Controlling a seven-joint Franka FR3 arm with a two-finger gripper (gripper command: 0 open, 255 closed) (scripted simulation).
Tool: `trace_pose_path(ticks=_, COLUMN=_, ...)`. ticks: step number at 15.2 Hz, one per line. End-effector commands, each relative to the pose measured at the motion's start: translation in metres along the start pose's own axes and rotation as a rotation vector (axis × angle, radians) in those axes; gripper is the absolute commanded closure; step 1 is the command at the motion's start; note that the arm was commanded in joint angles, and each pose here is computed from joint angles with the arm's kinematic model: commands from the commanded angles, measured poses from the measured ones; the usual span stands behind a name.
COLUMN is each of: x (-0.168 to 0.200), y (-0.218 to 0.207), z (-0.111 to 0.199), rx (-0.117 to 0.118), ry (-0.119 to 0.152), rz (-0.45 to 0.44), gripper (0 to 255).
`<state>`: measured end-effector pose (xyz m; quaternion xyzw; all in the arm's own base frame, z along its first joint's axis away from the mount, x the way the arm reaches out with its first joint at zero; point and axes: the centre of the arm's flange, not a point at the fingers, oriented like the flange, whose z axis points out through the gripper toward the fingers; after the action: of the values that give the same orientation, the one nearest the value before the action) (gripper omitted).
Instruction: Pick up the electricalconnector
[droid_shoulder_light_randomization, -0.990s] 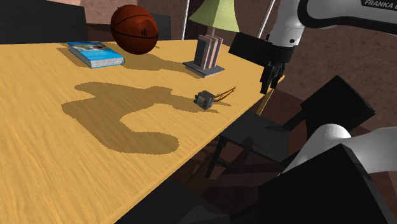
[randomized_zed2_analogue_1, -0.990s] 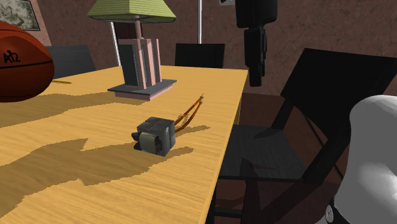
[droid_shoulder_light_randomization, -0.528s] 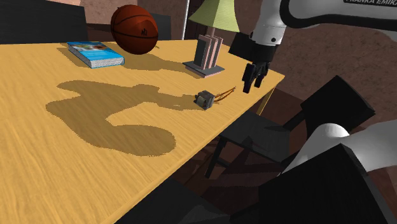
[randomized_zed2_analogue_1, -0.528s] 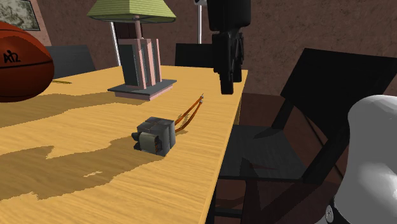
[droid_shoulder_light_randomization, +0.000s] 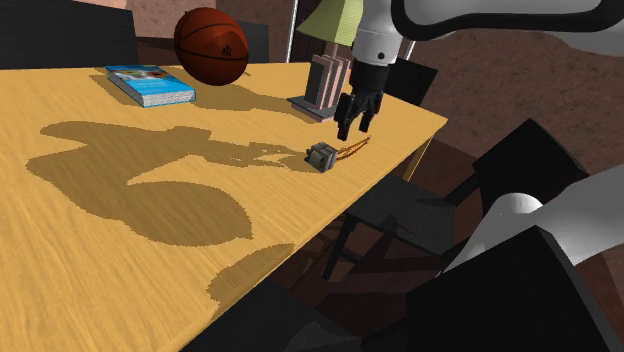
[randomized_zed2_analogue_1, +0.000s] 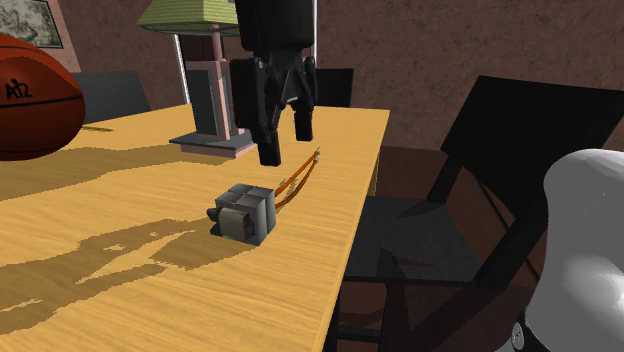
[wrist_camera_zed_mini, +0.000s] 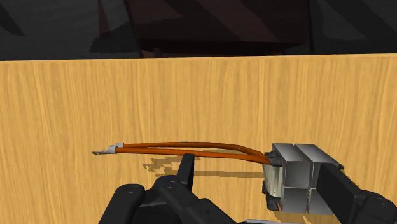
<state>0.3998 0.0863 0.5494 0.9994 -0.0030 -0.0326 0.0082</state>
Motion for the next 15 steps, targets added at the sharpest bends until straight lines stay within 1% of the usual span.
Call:
trace_pose_path(ticks=1, x=0.014, y=-0.019, z=0.002, rx=0.000, ry=0.017, rz=-0.006, gripper=0)
trace_pose_path(ticks=5, x=0.046, y=-0.056, z=0.001, rx=0.000, ry=0.047, rz=-0.018, gripper=0)
trace_pose_path(ticks=12, x=0.048, y=-0.056, z=0.038, rx=0.000, ry=0.047, rz=-0.018, gripper=0)
trace_pose_path(ticks=14, x=0.048, y=-0.056, z=0.041, rx=0.000, ry=0.047, rz=-0.018, gripper=0)
trace_pose_path(ticks=15, x=0.048, y=-0.057, z=0.041, rx=0.000, ry=0.047, rz=-0.018, gripper=255)
